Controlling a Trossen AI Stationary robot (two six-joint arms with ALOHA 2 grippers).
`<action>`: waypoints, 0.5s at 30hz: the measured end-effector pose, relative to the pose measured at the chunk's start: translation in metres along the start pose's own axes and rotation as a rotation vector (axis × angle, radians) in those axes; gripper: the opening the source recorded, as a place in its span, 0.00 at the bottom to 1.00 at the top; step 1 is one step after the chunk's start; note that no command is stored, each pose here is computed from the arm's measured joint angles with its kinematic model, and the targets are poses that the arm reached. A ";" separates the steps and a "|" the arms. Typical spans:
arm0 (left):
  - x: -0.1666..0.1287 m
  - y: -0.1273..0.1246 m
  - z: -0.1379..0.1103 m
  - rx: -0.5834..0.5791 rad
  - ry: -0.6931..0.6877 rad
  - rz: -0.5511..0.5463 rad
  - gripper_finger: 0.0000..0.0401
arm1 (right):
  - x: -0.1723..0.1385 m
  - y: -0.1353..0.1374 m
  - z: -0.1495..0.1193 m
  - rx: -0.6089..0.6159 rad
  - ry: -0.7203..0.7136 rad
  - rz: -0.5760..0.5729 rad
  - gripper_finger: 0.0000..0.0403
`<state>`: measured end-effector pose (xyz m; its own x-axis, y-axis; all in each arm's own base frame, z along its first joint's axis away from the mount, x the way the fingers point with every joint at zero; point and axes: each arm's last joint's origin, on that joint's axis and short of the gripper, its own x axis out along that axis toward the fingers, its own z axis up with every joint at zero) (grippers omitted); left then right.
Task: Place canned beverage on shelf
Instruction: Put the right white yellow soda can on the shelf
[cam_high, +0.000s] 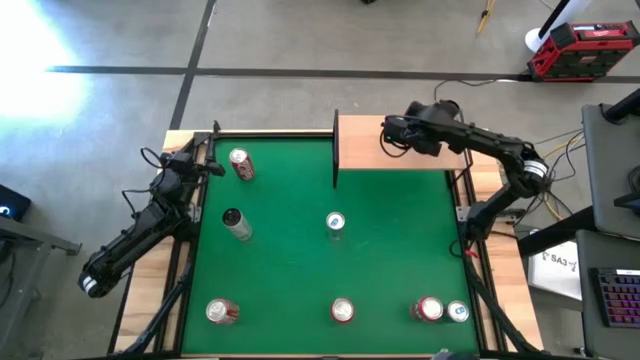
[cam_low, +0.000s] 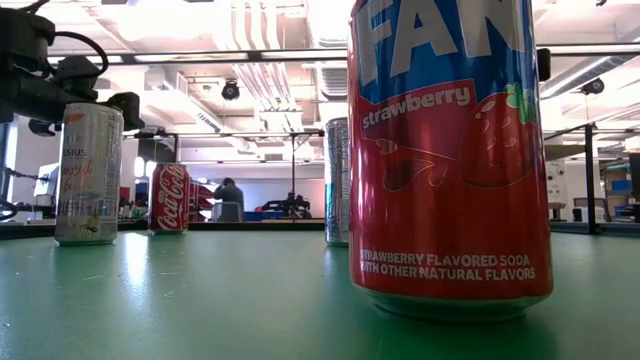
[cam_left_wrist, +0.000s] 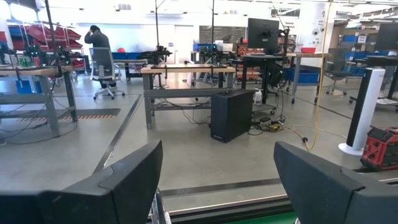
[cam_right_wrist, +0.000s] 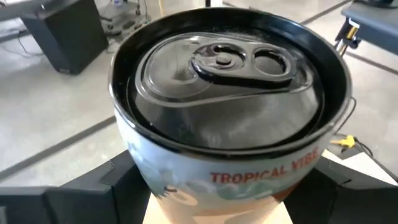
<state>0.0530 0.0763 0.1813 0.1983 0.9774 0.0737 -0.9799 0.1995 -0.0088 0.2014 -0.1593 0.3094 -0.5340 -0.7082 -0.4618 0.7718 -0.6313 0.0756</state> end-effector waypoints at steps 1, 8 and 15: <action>0.000 0.000 0.000 0.000 0.000 0.000 0.73 | 0.000 0.000 0.001 0.001 -0.013 0.001 0.68; 0.000 0.000 0.000 0.000 0.000 0.000 0.73 | 0.011 -0.002 0.010 0.075 -0.049 -0.030 0.69; 0.000 0.000 0.000 0.000 0.000 0.000 0.73 | 0.030 0.002 0.012 0.119 -0.035 -0.110 0.68</action>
<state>0.0530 0.0763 0.1813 0.1984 0.9773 0.0737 -0.9798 0.1996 -0.0088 0.1827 -0.1858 0.3060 -0.6262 -0.6423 -0.4419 0.6629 -0.7370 0.1318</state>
